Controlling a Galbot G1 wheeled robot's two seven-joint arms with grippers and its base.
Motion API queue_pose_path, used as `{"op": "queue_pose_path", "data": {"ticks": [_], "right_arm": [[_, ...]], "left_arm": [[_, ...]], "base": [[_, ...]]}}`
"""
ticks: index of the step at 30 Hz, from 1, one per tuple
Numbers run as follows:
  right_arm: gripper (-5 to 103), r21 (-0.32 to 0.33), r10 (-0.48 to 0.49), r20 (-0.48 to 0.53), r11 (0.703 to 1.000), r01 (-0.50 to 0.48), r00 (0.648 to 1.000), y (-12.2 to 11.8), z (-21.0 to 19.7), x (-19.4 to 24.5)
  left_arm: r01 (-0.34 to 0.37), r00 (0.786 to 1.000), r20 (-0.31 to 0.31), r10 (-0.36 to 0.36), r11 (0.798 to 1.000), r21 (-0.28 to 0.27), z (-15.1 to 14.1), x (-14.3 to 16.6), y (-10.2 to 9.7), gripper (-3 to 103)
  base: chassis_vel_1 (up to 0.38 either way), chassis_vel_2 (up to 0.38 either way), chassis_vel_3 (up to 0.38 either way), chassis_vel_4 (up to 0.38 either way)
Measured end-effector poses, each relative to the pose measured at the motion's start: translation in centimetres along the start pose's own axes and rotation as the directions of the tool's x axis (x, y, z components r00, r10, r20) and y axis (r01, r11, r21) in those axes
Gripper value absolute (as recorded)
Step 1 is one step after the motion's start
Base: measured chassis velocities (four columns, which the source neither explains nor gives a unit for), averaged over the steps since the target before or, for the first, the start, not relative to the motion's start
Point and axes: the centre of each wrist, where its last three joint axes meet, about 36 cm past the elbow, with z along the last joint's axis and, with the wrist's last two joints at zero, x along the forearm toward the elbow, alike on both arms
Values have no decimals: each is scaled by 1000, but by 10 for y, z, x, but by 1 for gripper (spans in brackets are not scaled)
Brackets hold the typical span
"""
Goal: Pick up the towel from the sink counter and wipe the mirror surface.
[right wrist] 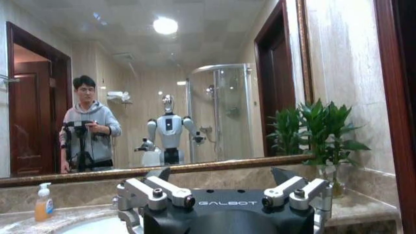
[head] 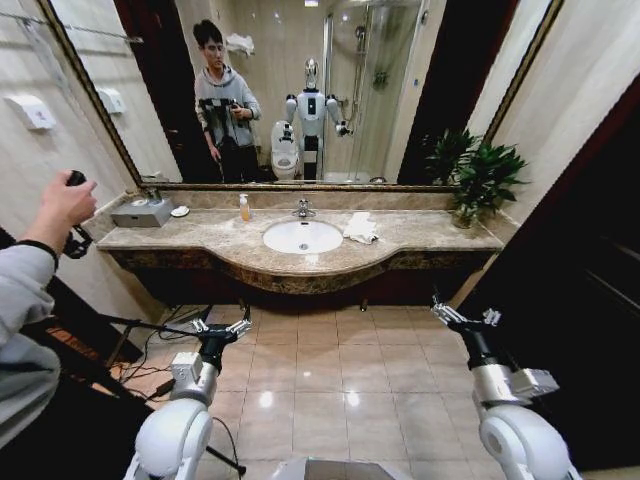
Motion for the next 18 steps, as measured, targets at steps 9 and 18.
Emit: {"op": "queue_pose_path", "data": {"ticks": [9, 18], "right_arm": [[100, 0, -3, 3, 1000, 3, 1000, 1, -2, 1], [100, -1, -2, 8, 1000, 2, 1000, 1, -4, 3]], "left_arm": [[0, 1000, 0, 0, 1000, 0, 0, 0, 0, 100], [0, 1000, 0, 0, 1000, 0, 0, 0, 0, 100]], "base": [[0, 0, 0, 0], [0, 0, 0, 0]]}}
